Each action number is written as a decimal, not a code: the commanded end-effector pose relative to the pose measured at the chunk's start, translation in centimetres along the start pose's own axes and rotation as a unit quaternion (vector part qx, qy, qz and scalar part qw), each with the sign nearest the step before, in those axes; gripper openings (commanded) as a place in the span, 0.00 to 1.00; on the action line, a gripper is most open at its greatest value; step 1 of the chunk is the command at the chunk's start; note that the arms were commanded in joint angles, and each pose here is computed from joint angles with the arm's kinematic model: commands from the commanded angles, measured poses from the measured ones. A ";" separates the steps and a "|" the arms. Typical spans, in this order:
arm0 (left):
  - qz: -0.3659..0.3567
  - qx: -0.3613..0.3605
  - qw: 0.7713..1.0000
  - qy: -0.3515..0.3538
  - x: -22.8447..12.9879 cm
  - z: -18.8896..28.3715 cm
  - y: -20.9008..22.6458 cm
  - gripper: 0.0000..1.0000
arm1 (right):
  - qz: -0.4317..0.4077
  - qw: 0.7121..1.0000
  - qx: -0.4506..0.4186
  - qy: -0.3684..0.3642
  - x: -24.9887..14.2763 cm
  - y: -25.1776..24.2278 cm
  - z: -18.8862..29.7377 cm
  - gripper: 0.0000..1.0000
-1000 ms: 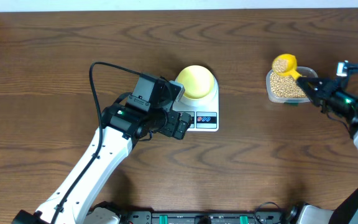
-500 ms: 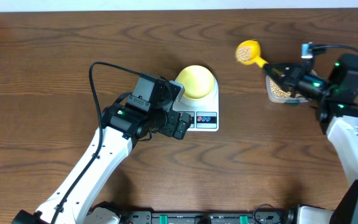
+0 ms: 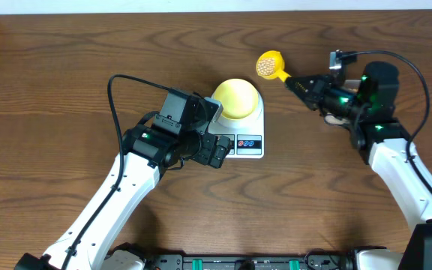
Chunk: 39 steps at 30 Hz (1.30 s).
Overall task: Scoop item into bowl and weigh 50g on scale
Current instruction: 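Lift the filled scoop out of the tub and carry it left, then tip the scoop over the yellow bowl to pour soybeans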
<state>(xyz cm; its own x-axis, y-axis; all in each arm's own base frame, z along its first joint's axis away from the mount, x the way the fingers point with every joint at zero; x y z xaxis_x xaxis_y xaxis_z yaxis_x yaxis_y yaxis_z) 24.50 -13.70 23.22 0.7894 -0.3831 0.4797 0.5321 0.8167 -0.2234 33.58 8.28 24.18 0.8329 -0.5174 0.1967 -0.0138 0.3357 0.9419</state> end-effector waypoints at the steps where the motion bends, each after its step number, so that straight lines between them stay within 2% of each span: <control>1: -0.009 -0.006 1.000 0.002 -0.1 -0.1 -0.1 0.96 | 0.038 0.999 -0.021 -0.024 -0.6 0.3 -1.1 0.01; 8: -0.009 -0.006 1.000 0.002 -0.1 -0.1 -0.1 0.96 | 0.136 0.988 -0.055 -0.040 -2.2 0.8 -3.0 0.01; 16: -0.009 -0.006 1.000 0.002 -0.1 -0.1 -0.1 0.96 | 0.210 0.975 -0.068 -0.033 -3.5 1.2 -4.1 0.01; 22: -0.009 -0.006 1.000 0.002 -0.1 -0.1 -0.1 0.96 | 0.215 0.970 -0.105 -0.040 -4.4 0.8 -4.7 0.01; 33: -0.009 -0.006 1.000 0.002 -0.1 -0.1 -0.1 0.96 | 0.235 0.963 -0.124 -0.036 -5.2 0.7 -5.1 0.01; 39: -0.009 -0.006 1.000 0.002 -0.1 -0.1 -0.1 0.96 | 0.281 0.950 -0.130 -0.026 -5.3 0.5 -5.1 0.01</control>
<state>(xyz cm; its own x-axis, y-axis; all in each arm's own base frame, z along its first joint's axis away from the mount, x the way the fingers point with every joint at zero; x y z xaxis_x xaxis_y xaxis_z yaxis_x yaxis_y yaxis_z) 24.50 -13.70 23.22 0.7894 -0.3831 0.4797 0.5321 0.8167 -0.2234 32.04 15.03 22.28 0.7303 -0.2972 0.6151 -0.2502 0.7215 0.6456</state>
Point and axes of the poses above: each gripper's point midway between its finger pads, its own z axis back along the fingers, its own y axis along the line the jaws close on, x = y × z, the point moved 10 cm from there along z, back along the fingers, and after that the axes turned 4 degrees about -z, right-handed, at the moved point
